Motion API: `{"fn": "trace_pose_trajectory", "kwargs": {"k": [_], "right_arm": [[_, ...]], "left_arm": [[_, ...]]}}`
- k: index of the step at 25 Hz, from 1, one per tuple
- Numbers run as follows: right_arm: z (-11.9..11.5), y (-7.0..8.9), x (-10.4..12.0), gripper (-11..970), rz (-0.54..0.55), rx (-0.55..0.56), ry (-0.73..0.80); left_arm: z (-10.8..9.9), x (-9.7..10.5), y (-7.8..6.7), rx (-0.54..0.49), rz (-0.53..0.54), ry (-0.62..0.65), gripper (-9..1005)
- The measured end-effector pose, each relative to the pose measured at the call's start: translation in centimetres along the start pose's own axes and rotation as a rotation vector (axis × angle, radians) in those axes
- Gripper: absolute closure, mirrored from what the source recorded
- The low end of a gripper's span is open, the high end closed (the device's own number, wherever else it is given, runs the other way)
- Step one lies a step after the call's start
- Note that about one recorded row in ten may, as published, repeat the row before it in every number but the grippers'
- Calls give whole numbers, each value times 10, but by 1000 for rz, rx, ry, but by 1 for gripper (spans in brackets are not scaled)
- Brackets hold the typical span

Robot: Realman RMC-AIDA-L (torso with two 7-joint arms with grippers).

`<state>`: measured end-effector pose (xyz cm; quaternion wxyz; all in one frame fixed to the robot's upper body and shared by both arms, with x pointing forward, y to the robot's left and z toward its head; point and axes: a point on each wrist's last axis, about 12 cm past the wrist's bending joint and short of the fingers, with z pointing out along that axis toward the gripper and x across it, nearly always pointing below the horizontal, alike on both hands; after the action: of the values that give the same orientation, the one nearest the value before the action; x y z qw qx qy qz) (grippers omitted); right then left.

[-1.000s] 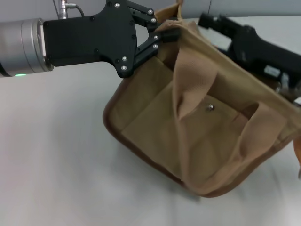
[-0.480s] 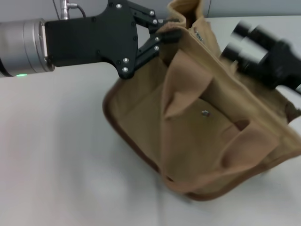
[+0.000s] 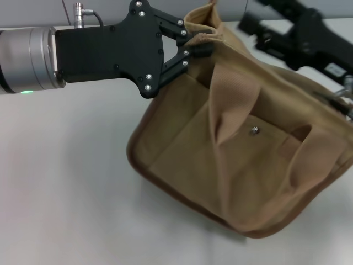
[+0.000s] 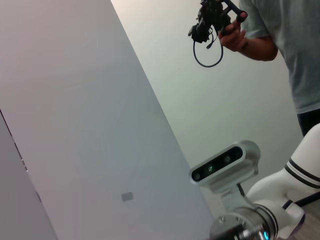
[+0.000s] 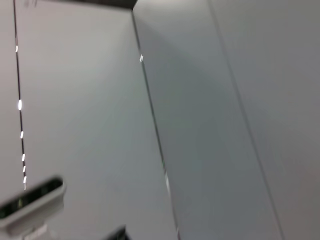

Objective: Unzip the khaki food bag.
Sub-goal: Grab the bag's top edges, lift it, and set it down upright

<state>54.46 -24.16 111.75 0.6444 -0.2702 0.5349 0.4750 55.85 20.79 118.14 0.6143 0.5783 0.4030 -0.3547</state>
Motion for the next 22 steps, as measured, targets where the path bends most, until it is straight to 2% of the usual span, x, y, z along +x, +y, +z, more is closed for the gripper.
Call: {"fn": "trace_pose_trajectory", "kwargs": {"k": [3, 9, 16, 22], "right_arm": [[10, -1, 7, 118, -6, -20, 85], [12, -1, 11, 118, 5, -32, 158], [-8, 9, 18, 117, 30, -28, 167], [-25, 20, 24, 117, 26, -63, 233]], "left_arm": [[0, 0, 0, 4, 12, -1, 938], [1, 0, 0, 7, 21, -1, 938], [1, -1, 0, 11, 27, -3, 938], [3, -1, 2, 11, 31, -3, 938]]}}
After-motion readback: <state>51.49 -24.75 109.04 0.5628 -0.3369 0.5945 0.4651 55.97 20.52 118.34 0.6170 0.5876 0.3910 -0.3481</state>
